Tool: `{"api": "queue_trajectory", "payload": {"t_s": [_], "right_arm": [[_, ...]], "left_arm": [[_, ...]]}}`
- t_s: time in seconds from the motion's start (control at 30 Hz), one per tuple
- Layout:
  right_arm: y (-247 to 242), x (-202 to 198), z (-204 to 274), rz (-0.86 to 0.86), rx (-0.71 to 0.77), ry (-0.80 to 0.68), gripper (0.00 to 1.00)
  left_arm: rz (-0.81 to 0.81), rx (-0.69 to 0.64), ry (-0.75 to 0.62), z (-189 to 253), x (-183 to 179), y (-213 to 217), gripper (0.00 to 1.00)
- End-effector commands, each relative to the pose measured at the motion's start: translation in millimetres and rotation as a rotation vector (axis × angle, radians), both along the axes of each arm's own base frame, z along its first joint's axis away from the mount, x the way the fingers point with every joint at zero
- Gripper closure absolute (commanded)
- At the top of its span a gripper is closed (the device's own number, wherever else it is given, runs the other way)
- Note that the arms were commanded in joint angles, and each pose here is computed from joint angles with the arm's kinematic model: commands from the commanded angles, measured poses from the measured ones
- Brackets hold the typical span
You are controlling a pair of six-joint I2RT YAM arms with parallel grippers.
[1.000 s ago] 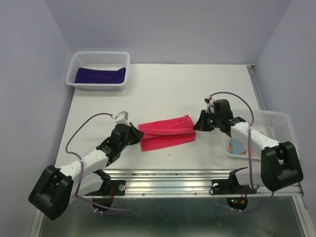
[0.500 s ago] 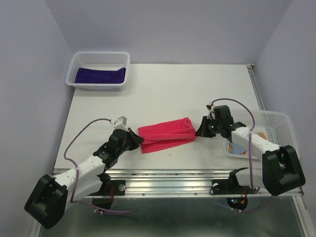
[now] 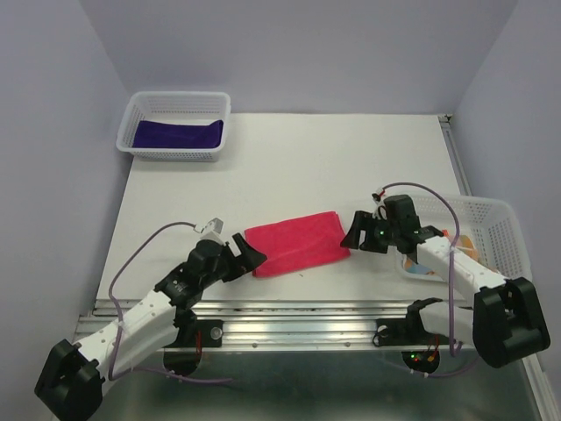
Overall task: Fold and stack the towels
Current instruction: Fold the towel, then neatly place the folded towel into the bin
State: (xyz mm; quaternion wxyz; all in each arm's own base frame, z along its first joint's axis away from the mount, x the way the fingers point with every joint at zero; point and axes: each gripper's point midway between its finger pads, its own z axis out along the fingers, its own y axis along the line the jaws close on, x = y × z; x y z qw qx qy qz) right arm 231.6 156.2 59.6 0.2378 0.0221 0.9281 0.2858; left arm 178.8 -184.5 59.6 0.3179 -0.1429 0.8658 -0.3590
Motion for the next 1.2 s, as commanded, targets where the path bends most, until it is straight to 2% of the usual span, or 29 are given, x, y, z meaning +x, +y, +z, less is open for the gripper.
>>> {"api": "queue_trajectory", "payload": {"t_s": [0.0,0.1,0.13,0.17,0.37,0.5,0.53,0.6,0.63,0.7,0.9,0.93,1.0,1.1,1.17], "right_arm": [[11,2,29,0.052,0.046,-0.052,0.18],[20,8,44,0.093,0.049,-0.100,0.11],[24,13,54,0.104,0.057,-0.124,0.02],[27,15,56,0.112,0.062,-0.130,0.00],[33,28,66,0.118,0.081,-0.166,0.00],[31,34,70,0.102,0.057,-0.176,0.00],[28,36,69,0.083,0.044,-0.178,0.00],[26,39,71,0.065,0.034,-0.182,0.00],[26,38,72,0.063,0.035,-0.180,0.00],[26,39,75,0.061,0.037,-0.188,0.00],[25,41,82,0.064,0.030,-0.211,0.00],[25,42,83,0.065,0.029,-0.217,0.00],[23,43,86,0.060,0.021,-0.227,0.00],[20,45,89,0.041,0.008,-0.238,0.00],[16,46,90,0.029,-0.007,-0.244,0.00]], "left_arm": [[0.054,0.021,0.025,8,0,9,0.01],[0.150,0.073,0.034,7,12,21,0.01],[0.179,0.083,0.020,11,19,22,0.01],[0.186,0.121,0.051,2,21,24,0.01],[0.156,0.258,0.085,-7,49,12,0.01],[0.113,0.323,0.133,-18,56,3,0.11],[0.111,0.337,0.151,-21,55,3,0.20],[0.096,0.357,0.174,-28,55,-1,0.28],[0.089,0.374,0.184,-31,53,-2,0.36],[0.083,0.410,0.201,-35,51,-6,0.41],[0.067,0.542,0.256,-55,48,-3,0.67],[0.060,0.556,0.263,-57,48,-3,0.80],[0.063,0.601,0.286,-63,51,-2,1.00],[0.056,0.675,0.251,-60,63,-5,1.00],[0.076,0.742,0.172,-40,83,-7,1.00]]}}
